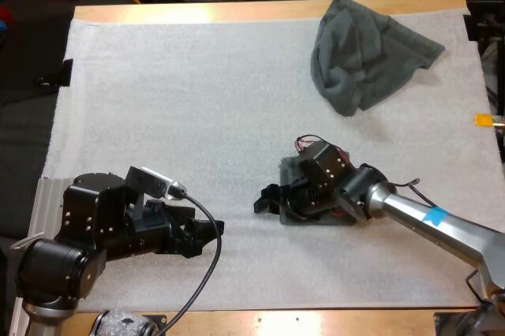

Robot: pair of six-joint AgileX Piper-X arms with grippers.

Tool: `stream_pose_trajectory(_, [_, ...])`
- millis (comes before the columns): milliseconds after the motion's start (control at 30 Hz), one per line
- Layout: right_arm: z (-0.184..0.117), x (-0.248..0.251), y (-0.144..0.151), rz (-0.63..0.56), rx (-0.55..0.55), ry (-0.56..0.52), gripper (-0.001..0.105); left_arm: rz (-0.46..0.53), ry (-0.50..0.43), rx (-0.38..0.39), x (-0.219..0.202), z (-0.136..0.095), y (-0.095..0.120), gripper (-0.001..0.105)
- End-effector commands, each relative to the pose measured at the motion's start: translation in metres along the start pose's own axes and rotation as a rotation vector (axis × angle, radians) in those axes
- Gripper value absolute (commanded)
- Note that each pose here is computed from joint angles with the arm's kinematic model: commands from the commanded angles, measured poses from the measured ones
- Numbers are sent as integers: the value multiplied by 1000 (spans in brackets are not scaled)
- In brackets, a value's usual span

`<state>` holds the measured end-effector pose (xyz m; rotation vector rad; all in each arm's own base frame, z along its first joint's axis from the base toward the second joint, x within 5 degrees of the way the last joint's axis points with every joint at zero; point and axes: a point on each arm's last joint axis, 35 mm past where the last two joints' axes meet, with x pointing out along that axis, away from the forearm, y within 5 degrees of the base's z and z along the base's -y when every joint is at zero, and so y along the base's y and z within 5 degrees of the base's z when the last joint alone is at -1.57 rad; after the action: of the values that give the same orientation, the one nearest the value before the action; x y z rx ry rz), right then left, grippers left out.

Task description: Pick towel from pile, fold and stack

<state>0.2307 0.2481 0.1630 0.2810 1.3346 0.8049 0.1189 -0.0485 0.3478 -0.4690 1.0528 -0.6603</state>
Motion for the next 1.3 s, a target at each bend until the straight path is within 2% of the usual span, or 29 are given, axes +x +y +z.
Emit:
stream_pose_trajectory(0, [4,-9,8,32,-26,-25,72,8,0,3,0,1,-1,65])
stream_pose_trajectory(233, [8,-42,28,39,-71,-137,72,8,0,3,0,1,-1,65])
stream_pose_trajectory(500, [-1,-88,43,-83,-90,-275,72,8,0,3,0,1,-1,65])
stream_pose_trajectory(667, [-14,-118,49,-172,-134,-317,72,8,0,3,0,1,-1,65])
stream_pose_trajectory(867, [-37,-153,52,-255,-173,-318,72,8,0,3,0,1,-1,65])
stream_pose_trajectory(1033, [-56,-184,59,-249,-188,-364,72,8,0,3,0,1,-1,65])
stream_pose_trajectory(1267, [-84,-228,68,-187,-226,-484,72,8,0,3,0,1,-1,65])
